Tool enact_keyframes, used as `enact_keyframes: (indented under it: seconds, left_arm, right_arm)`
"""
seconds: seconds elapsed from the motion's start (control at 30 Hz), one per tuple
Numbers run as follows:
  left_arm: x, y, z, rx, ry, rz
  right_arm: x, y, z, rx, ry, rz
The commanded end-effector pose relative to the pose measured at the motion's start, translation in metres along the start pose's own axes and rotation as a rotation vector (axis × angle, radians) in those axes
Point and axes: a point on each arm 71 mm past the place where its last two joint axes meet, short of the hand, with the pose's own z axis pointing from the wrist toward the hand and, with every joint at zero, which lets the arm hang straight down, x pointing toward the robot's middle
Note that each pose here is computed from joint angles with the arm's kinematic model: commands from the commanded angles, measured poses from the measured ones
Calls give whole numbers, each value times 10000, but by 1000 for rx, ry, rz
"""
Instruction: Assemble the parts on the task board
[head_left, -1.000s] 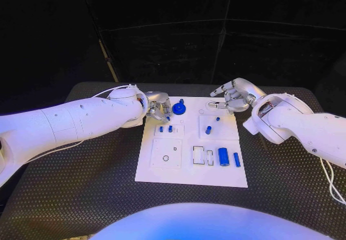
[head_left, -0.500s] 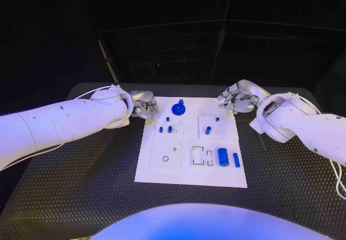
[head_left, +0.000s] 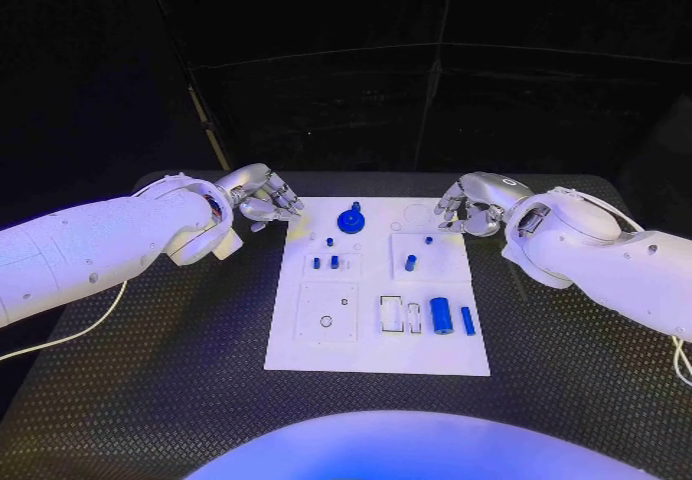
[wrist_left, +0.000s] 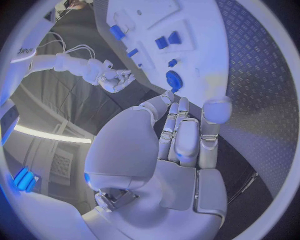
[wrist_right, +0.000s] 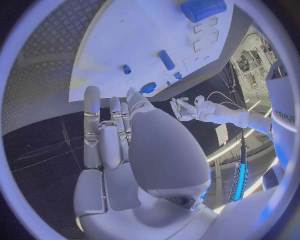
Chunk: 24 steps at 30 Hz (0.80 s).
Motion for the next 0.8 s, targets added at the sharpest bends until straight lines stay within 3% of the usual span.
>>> enact_keyframes:
  seconds: [0.03, 0.5, 0.8]
  left_arm:
    - [-62, -64, -35, 66, -89, -260]
    - [-31, -167, -158, 138, -100, -554]
    - [0, -219, -172, 165, -86, -611]
  right_arm:
    - [22, 21, 5, -12, 2, -130]
    - [210, 94, 41, -31, 67, -176]
    - [316, 162, 74, -48, 113, -172]
